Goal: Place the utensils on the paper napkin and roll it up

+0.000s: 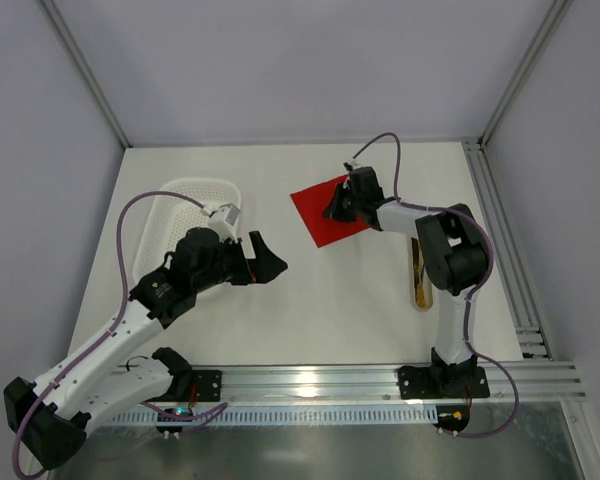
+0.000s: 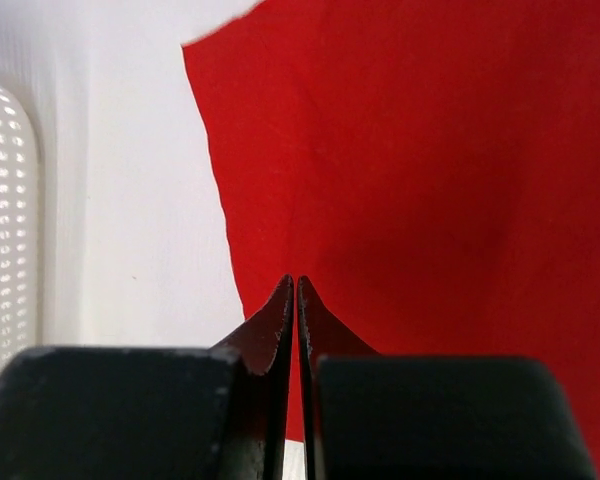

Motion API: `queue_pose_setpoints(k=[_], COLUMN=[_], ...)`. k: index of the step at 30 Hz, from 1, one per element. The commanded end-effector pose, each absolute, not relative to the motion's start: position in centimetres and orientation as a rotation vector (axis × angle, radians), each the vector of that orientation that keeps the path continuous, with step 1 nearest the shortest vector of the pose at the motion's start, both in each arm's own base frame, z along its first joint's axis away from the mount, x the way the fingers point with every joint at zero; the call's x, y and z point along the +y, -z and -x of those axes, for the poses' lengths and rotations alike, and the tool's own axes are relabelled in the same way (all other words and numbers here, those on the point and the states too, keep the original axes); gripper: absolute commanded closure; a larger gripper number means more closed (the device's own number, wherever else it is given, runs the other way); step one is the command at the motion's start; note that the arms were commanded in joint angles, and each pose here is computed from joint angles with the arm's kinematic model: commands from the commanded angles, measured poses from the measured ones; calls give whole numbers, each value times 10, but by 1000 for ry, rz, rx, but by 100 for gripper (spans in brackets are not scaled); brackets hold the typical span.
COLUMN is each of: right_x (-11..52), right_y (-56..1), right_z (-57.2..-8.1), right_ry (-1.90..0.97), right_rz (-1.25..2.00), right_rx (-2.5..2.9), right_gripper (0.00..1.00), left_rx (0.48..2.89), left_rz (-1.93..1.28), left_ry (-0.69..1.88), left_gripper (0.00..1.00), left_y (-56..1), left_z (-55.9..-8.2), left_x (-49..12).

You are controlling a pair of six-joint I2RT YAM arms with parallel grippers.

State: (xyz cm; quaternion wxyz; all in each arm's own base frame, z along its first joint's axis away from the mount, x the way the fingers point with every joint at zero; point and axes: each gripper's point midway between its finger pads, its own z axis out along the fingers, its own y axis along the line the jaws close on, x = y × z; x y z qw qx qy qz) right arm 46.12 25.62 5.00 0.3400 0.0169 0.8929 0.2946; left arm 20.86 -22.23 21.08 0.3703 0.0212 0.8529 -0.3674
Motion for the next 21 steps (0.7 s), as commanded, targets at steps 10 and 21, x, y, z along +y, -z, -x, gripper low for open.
queue_pose_setpoints(k=[10, 21], right_x=[266, 258], right_y=[-18, 9], right_z=[-408, -296], right_ry=[-734, -784], right_rz=[38, 78], right_rx=[2425, 2508], right_gripper=[96, 96], left_rx=[2109, 2129], left_rz=[71, 77], left_ry=[878, 794], left_gripper=[0, 0], left_y=[-221, -210], left_z=[-222, -231], left_x=[-207, -201])
